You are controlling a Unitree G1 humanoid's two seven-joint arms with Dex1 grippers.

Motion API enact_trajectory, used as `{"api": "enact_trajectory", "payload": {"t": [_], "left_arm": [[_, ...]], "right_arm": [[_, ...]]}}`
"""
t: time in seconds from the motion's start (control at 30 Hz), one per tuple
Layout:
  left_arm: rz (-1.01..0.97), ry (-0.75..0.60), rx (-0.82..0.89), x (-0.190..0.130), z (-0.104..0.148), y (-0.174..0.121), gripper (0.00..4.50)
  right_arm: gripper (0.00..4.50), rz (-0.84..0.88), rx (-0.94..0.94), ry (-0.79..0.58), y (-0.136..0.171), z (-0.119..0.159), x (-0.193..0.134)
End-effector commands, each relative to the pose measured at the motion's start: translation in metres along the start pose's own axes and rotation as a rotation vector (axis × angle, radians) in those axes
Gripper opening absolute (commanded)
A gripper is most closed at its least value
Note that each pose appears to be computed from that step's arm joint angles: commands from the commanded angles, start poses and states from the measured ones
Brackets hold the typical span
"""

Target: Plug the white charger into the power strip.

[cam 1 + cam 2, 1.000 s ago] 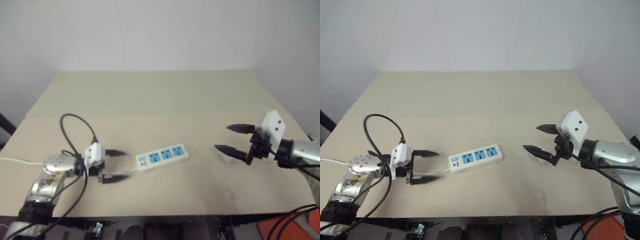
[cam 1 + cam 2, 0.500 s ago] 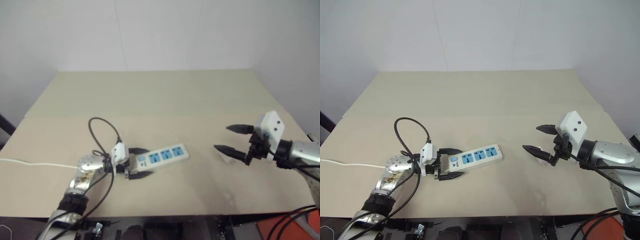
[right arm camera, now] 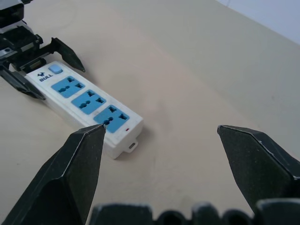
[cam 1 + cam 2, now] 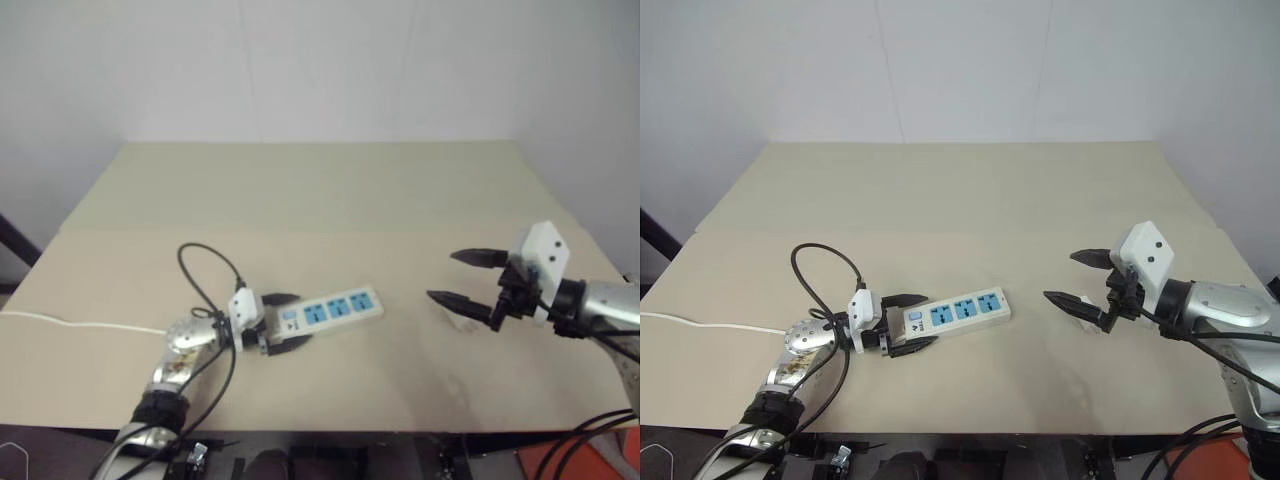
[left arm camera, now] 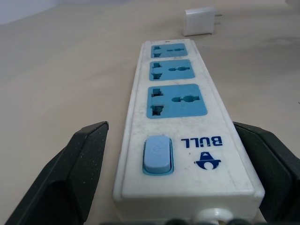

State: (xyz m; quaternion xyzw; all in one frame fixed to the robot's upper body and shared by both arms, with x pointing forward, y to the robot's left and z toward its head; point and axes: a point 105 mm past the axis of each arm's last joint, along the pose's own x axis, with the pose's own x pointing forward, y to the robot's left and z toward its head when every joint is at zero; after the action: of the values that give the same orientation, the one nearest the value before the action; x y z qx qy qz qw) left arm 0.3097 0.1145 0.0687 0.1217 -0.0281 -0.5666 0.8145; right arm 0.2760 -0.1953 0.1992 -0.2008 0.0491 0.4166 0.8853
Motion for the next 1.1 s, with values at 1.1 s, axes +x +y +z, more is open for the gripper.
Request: {"api": "enact_trajectory", "payload": {"t": [1.1], "left_arm": [[-0.385,0.037,0.014,0.012,-0.003,-0.030,3.29]], "right_arm": [[4.50,-0.230,0.573,0.898,-0.070,-0.023,0.016]]}}
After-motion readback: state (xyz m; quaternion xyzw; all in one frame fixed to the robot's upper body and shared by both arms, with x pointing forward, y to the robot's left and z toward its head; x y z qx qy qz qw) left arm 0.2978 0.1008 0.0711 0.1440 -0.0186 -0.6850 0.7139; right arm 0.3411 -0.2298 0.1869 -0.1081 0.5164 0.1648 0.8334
